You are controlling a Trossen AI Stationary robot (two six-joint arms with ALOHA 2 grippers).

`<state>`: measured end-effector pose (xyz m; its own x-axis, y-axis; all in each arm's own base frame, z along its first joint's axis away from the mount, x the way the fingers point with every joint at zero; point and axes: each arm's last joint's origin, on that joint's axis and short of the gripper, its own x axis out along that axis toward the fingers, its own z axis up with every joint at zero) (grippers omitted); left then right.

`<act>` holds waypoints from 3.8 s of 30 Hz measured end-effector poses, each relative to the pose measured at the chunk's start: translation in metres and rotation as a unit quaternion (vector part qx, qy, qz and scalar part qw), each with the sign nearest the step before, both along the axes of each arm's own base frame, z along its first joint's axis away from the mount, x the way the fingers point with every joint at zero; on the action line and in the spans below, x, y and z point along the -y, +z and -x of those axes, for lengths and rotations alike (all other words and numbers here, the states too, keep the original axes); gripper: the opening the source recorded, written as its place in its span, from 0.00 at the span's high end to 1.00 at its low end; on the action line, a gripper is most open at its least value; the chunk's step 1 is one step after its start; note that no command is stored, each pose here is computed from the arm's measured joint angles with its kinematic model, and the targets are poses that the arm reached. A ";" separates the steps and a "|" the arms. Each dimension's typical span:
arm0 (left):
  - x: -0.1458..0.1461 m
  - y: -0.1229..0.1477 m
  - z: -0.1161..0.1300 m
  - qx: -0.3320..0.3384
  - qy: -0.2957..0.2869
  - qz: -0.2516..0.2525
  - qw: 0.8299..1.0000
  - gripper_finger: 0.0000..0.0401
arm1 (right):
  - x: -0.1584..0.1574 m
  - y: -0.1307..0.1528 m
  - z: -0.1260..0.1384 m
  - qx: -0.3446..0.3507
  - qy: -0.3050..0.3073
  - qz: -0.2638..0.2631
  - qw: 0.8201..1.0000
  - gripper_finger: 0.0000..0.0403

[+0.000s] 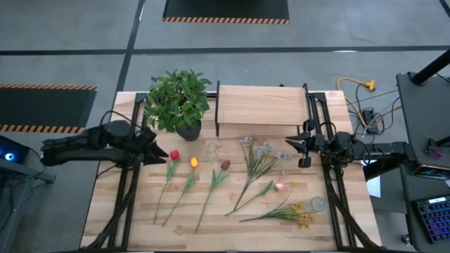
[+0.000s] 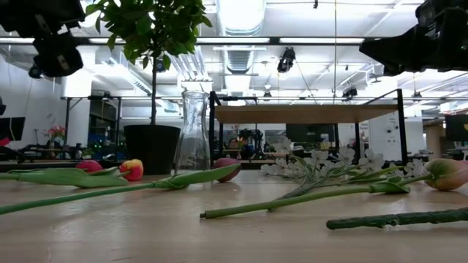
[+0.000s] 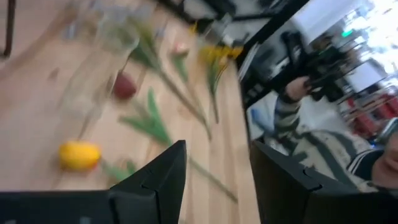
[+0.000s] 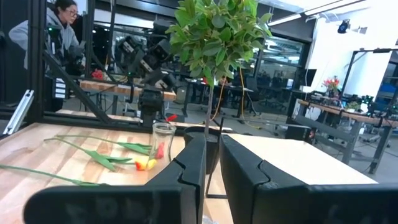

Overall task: Pick and place flowers into a vace then onto a shelf
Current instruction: Put the red flower into the top transparent vase

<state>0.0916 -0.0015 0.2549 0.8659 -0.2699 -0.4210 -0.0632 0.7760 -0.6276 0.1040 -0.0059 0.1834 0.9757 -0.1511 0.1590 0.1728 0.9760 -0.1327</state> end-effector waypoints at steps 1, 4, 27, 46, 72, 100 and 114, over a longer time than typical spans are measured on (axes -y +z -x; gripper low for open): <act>0.000 0.001 0.000 -0.018 0.000 0.002 1.000 0.60 | 0.000 0.000 0.000 0.000 0.000 0.000 1.000 0.90; 0.000 0.003 -0.001 -0.068 0.002 0.010 0.998 0.60 | 0.000 0.000 0.000 0.000 0.000 0.000 1.000 0.90; 0.034 -0.018 -0.025 -0.306 0.069 0.152 0.937 0.60 | 0.000 0.004 0.001 0.014 -0.008 0.041 0.999 0.91; 0.075 -0.064 -0.056 -0.473 0.179 0.098 0.857 0.60 | 0.000 0.004 0.001 0.015 -0.008 0.043 0.999 0.90; 0.087 -0.113 -0.084 -0.530 0.191 0.022 0.826 0.60 | 0.000 0.003 0.001 0.009 -0.008 0.043 0.999 0.90; 0.087 -0.066 -0.079 -0.449 0.047 -0.014 0.892 1.00 | 0.000 0.002 0.000 0.002 -0.007 0.043 0.999 0.90; 0.090 0.008 -0.101 -0.118 -0.042 -0.155 0.980 1.00 | 0.000 0.001 0.000 -0.002 -0.007 0.043 0.999 0.90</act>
<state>0.1925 -0.0912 0.2625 0.7150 -0.1643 -0.6796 -0.1054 0.9355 -0.3371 0.1038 -0.0059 0.1843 0.9740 -0.1517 0.1680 0.1865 0.9583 -0.2163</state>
